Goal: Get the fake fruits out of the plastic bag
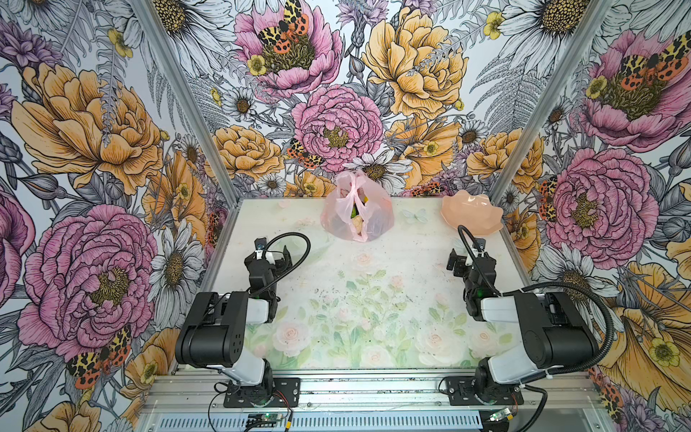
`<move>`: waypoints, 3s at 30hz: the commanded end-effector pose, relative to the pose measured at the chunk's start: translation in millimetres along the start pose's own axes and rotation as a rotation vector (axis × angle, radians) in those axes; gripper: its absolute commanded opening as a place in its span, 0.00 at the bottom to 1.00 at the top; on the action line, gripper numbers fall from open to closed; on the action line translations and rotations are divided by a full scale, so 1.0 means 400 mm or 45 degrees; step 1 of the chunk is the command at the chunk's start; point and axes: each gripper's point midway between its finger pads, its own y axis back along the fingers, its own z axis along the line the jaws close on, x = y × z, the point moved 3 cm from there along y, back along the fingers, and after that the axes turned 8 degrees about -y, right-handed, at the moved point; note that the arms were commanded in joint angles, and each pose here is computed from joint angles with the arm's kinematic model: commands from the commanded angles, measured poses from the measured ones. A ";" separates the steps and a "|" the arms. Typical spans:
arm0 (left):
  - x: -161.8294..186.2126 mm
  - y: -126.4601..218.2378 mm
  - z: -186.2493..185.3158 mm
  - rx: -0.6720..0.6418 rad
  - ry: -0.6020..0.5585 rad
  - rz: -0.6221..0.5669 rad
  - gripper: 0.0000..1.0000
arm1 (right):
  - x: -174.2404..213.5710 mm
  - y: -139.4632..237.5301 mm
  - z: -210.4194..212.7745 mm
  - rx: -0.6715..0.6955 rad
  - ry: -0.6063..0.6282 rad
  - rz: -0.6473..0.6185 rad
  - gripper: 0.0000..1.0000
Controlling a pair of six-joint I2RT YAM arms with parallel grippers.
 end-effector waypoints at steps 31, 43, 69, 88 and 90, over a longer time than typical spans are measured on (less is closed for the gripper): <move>-0.294 0.223 0.061 0.004 0.867 -0.227 0.99 | -0.345 0.241 0.122 -0.406 -0.579 -0.171 0.99; -0.425 0.175 -0.271 0.452 0.422 0.009 0.99 | -0.297 0.265 0.074 -0.650 -0.887 0.053 1.00; -0.507 -0.091 -0.703 0.233 -0.121 0.402 0.52 | -0.174 0.324 0.178 -0.610 -0.552 0.302 1.00; -0.782 -0.060 -0.506 0.285 0.246 0.218 0.00 | -0.158 0.310 0.162 -0.503 -0.572 0.369 1.00; -0.775 -0.035 -0.496 0.276 0.255 0.229 0.00 | -0.166 0.312 0.158 -0.491 -0.565 0.358 1.00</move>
